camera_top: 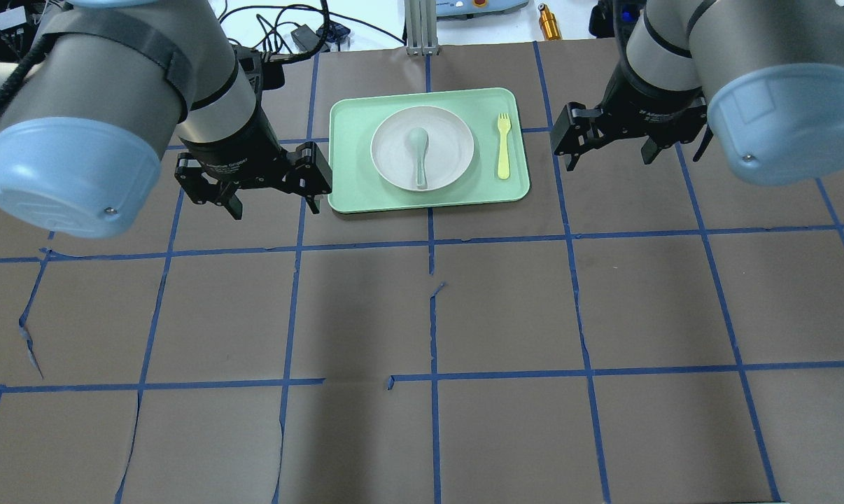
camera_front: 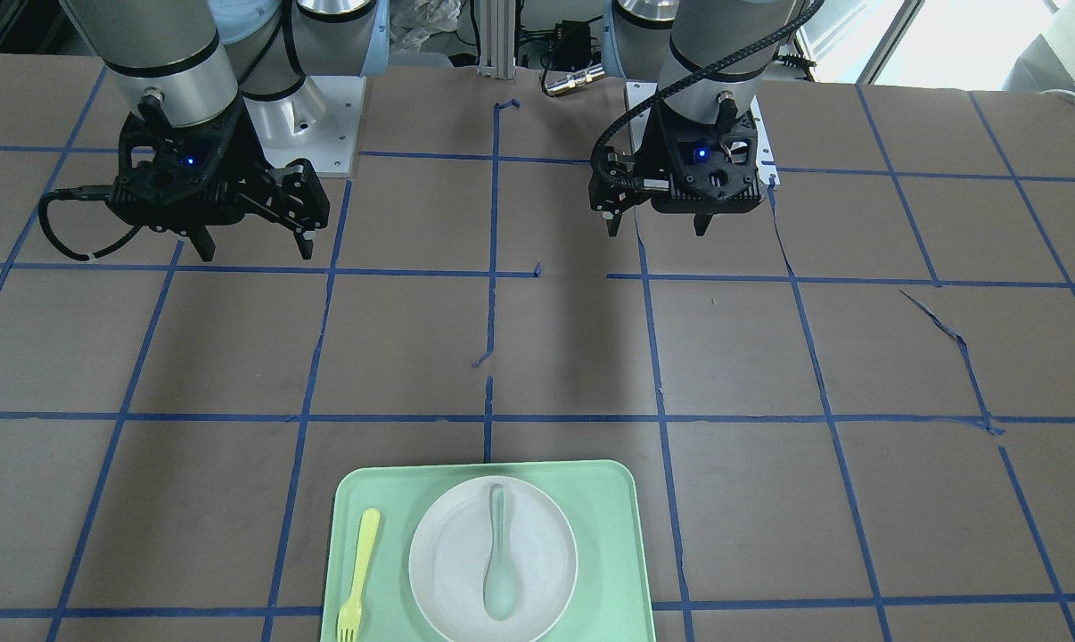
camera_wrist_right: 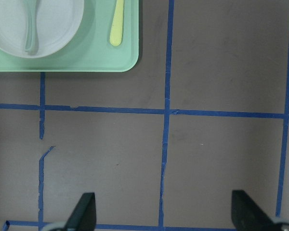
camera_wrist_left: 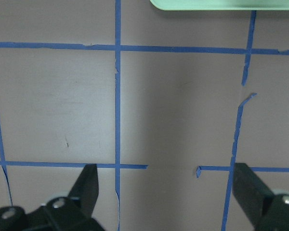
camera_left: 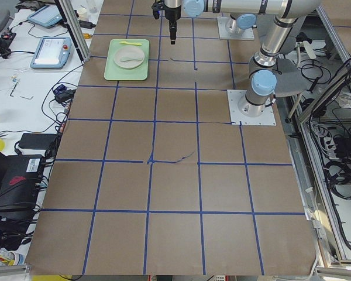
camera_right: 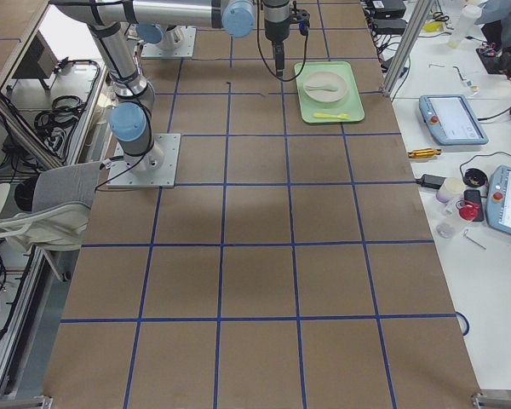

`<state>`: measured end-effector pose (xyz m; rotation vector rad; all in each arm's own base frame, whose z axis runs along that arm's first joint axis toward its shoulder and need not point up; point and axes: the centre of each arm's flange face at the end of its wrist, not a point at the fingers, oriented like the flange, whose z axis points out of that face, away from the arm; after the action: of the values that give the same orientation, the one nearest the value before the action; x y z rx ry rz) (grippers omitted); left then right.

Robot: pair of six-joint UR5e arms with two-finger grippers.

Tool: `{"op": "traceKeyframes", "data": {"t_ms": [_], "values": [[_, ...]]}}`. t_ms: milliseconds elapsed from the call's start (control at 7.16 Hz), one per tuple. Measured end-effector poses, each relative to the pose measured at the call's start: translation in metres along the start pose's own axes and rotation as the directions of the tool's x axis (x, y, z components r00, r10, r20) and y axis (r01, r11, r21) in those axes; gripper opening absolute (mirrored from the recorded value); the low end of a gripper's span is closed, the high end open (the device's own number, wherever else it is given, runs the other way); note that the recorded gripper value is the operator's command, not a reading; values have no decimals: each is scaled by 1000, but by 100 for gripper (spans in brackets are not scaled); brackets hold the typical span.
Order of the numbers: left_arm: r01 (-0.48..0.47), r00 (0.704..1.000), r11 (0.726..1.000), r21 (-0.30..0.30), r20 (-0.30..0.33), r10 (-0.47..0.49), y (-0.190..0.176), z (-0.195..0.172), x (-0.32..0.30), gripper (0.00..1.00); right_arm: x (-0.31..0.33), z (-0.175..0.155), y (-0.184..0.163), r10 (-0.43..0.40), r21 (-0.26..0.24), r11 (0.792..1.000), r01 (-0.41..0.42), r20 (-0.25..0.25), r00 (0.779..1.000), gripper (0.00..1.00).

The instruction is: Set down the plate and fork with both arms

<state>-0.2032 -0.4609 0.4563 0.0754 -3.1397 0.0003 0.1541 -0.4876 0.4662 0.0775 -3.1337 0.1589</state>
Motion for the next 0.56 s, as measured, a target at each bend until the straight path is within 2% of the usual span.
{"op": "traceKeyframes", "data": {"t_ms": [559], "values": [[-1, 1000, 1000, 4, -1, 1, 1, -2, 0, 100, 0, 1, -1, 0, -1, 1000, 0, 2, 1000, 100]]}}
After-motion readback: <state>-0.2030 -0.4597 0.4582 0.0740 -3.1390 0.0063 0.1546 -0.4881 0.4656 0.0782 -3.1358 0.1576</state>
